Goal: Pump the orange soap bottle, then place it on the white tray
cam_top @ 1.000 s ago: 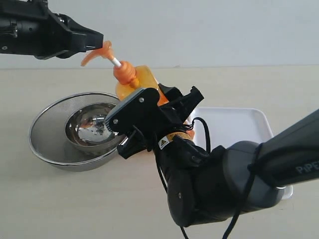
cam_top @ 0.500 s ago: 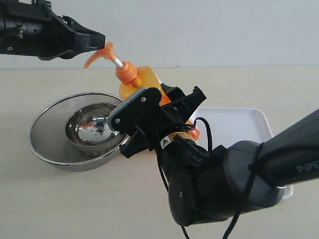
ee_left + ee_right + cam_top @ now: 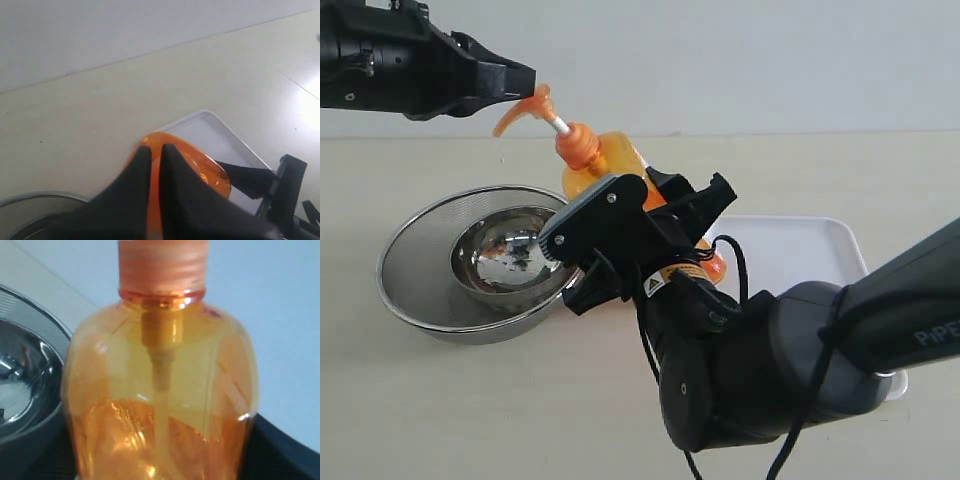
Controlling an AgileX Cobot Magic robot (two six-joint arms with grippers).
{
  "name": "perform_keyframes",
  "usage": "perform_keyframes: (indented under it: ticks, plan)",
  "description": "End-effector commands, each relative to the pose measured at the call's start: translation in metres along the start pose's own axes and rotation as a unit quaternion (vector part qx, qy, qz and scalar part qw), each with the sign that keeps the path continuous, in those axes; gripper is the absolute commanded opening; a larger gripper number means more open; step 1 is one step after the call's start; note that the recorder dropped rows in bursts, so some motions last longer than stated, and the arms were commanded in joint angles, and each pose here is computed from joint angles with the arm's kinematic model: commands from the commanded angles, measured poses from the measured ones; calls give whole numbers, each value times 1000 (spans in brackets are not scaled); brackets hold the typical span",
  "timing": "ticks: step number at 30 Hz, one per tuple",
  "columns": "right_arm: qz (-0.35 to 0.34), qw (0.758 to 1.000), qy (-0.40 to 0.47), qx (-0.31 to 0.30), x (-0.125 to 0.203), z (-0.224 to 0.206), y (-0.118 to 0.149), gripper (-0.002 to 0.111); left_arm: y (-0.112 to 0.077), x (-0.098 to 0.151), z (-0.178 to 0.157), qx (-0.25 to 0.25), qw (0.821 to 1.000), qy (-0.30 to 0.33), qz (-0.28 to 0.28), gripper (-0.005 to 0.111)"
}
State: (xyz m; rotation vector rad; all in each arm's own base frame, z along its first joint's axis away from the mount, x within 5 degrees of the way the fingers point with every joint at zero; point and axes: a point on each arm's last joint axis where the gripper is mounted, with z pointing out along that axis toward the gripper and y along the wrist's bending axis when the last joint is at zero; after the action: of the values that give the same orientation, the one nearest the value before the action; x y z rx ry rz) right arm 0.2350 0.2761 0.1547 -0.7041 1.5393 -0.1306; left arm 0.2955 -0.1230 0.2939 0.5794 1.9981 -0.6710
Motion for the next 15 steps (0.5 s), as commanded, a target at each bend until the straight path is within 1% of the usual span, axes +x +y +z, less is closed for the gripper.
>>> perform_keyframes:
  ticks: [1,5,15]
  plan:
    - [7,1000,-9,-23,-3,-1,5,11,1,21,15,22,998,52,12,5]
    - [11,999,-8,-33,-4,0,7,11,-2,22,16,28,998,54,16,5]
    - [8,999,-14,-35,-6,0,8,11,-2,22,16,27,998,55,17,5]
